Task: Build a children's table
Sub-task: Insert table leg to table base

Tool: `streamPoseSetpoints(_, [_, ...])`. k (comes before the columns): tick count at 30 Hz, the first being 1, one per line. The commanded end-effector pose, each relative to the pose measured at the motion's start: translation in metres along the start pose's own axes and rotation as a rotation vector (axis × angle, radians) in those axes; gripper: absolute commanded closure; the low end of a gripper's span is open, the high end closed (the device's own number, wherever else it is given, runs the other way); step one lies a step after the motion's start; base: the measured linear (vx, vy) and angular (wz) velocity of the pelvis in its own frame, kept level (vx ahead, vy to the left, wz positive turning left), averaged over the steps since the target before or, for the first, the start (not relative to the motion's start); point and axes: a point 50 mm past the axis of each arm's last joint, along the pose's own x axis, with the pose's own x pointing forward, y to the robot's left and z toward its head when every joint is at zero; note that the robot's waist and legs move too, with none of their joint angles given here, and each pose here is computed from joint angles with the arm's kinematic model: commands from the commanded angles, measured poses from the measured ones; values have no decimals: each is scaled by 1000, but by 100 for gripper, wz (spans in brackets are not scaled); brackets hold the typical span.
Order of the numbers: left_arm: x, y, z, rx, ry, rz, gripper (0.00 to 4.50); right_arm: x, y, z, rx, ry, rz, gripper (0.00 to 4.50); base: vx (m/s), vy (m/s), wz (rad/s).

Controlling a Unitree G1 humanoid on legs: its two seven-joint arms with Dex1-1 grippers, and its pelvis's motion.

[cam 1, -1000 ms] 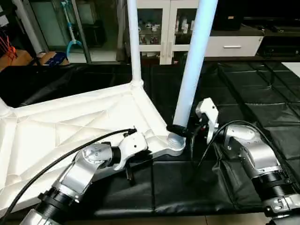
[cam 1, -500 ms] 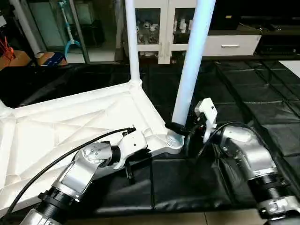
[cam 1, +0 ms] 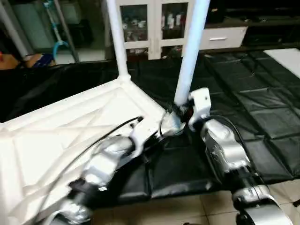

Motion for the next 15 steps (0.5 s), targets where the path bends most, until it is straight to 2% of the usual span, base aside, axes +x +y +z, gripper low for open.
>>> streamPoseSetpoints(1, [0, 5, 12, 24, -34, 74, 450, -13, -28, -36, 24, 164, -221, 267, -71, -73, 11])
streamPoseSetpoints(4, [4, 5, 16, 37, -29, 120, 450, -8, -26, -34, 23, 157, -287, 267, -86, -16, -12])
streamPoseSetpoints(7, [6, 2, 18, 44, -47, 111, 450, -5, -24, -34, 33, 155, -301, 267, 113, 24, -21])
streamPoseSetpoints(10, [6, 0, 19, 42, -55, 100, 450, -2, -21, -34, 40, 152, -293, 267, 112, -251, -5])
streamPoseSetpoints(15, [5, -2, 18, 52, -67, 81, 450, 2, -19, -30, 51, 122, -250, 267, 54, 12, 3])
